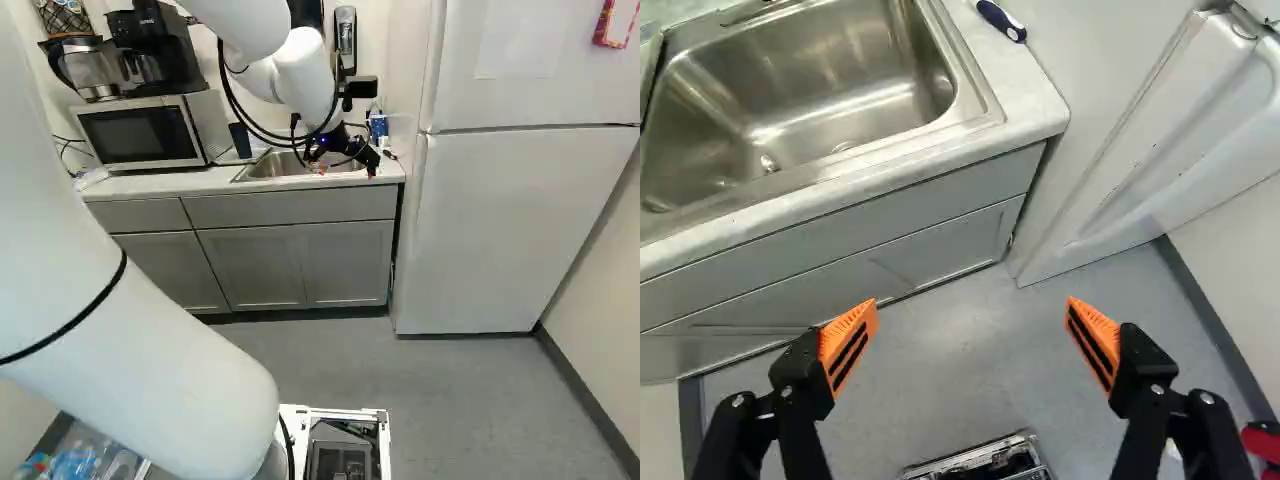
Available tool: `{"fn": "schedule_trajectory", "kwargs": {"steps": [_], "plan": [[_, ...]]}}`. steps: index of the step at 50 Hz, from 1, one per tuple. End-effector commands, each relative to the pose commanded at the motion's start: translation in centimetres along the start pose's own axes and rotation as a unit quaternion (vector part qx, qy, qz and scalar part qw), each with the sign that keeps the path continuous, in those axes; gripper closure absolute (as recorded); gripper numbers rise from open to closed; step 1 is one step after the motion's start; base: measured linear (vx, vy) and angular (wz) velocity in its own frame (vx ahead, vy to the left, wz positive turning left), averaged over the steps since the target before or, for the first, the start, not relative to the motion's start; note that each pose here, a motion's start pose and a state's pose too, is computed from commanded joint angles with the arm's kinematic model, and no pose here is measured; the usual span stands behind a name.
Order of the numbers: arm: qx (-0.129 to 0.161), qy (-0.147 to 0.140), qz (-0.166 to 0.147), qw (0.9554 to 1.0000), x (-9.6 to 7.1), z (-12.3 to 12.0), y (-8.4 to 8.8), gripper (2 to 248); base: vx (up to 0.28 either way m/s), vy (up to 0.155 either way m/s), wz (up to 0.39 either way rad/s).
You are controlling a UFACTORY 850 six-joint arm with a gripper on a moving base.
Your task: Rinse the cup and place it in the tray
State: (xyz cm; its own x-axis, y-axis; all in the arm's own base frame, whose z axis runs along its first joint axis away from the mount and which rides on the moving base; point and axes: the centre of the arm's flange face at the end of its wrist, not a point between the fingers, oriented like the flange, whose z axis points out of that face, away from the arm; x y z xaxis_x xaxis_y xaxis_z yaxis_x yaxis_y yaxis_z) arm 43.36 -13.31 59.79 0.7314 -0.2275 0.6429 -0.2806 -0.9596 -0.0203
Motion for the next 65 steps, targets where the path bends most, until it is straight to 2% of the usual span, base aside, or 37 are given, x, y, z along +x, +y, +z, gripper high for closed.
{"fn": "schedule_trajectory", "kwargs": {"steps": [18, 34, 50, 65], "plan": [[0.003, 0.022, -0.009, 0.9997, -2.0, 1.3, -1.0, 3, 0.000, 0.000, 0.000], [0.009, 0.048, -0.019, 0.9987, -4.5, 2.6, -2.1, 3, 0.000, 0.000, 0.000], [0.018, 0.080, -0.031, 0.9962, -7.8, 4.0, -3.4, 3, 0.000, 0.000, 0.000], [0.030, 0.116, -0.045, 0.9918, -11.8, 5.1, -4.8, 3, 0.000, 0.000, 0.000]]}}
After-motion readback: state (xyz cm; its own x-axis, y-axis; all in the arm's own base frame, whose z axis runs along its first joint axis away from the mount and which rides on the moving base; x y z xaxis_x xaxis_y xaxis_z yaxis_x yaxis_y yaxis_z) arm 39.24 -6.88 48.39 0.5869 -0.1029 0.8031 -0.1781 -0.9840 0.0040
